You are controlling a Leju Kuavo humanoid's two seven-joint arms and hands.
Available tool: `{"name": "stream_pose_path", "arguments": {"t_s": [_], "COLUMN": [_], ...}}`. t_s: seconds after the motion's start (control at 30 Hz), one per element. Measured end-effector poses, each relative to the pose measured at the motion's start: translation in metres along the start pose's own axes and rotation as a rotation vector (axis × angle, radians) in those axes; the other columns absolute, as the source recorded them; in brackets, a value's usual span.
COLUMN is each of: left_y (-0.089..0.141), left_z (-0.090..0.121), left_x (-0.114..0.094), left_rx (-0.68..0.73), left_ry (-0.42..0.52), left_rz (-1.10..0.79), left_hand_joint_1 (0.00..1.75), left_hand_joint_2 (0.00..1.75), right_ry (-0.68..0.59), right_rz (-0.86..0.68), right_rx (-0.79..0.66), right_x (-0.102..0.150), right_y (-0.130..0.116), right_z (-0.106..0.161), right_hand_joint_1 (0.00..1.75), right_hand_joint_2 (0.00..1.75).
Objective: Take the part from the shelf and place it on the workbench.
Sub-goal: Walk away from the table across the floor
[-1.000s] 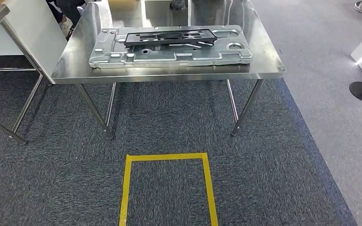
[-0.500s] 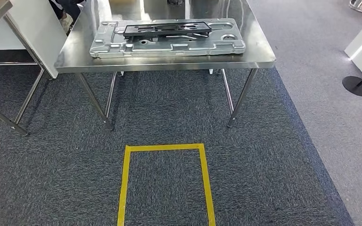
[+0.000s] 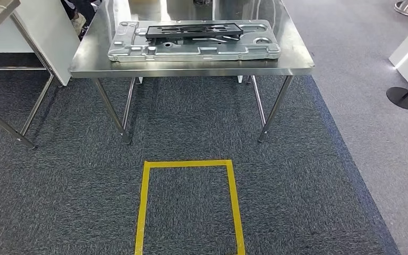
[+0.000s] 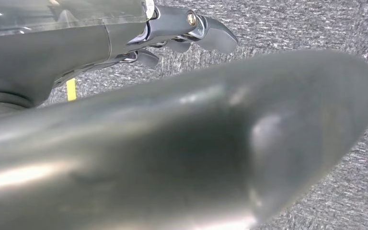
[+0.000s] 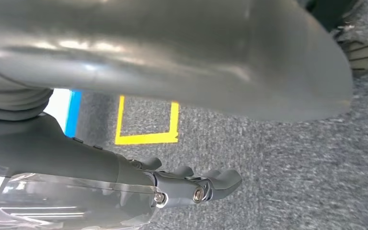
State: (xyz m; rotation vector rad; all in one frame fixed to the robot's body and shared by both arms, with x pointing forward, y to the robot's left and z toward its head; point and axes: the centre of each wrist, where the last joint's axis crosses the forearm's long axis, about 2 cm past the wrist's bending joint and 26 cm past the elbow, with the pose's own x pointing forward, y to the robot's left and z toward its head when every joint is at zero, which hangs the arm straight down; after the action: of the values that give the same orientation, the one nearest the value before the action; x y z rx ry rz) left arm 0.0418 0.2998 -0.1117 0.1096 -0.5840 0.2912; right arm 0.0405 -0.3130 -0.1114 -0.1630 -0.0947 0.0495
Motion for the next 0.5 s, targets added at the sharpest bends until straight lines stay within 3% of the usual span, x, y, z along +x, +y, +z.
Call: {"name": "stream_pose_path", "arguments": {"t_s": [0.03, 0.2, 0.3, 0.33, 0.4, 0.43, 0.5], "left_y": [-0.0001, -0.0002, 0.0003, 0.0004, 0.0003, -0.0003, -0.0015], "left_z": [-0.0001, 0.0000, 0.0006, 0.0008, 0.0006, 0.0004, 0.0002], "left_x": [0.0002, 0.0000, -0.0012, -0.0015, -0.0012, -0.0008, -0.0002], "left_rx": [0.000, 0.003, 0.006, 0.006, 0.006, 0.004, 0.001], "left_ry": [0.000, 0.002, 0.003, 0.004, 0.001, -0.001, -0.002], "left_rz": [0.001, 0.002, 0.005, 0.006, 0.007, 0.005, 0.003], "left_hand_joint_1": [0.00, 0.00, 0.00, 0.00, 0.00, 0.00, 0.00], "left_hand_joint_2": [0.00, 0.00, 1.31, 1.75, 1.75, 1.75, 1.75], "right_ry": [0.002, 0.004, 0.008, 0.008, 0.004, -0.001, -0.013], "right_rz": [-0.007, -0.053, -0.088, -0.098, -0.118, -0.128, -0.145], "right_rx": [0.000, 0.017, 0.029, 0.033, 0.041, 0.044, 0.050], "right_x": [-0.0001, -0.0002, -0.0004, -0.0006, -0.0009, -0.0009, -0.0005], "right_y": [-0.0003, -0.0010, -0.0015, -0.0016, -0.0017, -0.0023, -0.0034], "right_z": [0.0000, -0.0002, -0.0002, -0.0003, -0.0003, -0.0004, -0.0005], "right_hand_joint_1": [0.00, 0.00, 0.00, 0.00, 0.00, 0.00, 0.00], "right_hand_joint_2": [1.75, 1.75, 1.75, 1.31, 0.44, 0.44, 1.31]}}
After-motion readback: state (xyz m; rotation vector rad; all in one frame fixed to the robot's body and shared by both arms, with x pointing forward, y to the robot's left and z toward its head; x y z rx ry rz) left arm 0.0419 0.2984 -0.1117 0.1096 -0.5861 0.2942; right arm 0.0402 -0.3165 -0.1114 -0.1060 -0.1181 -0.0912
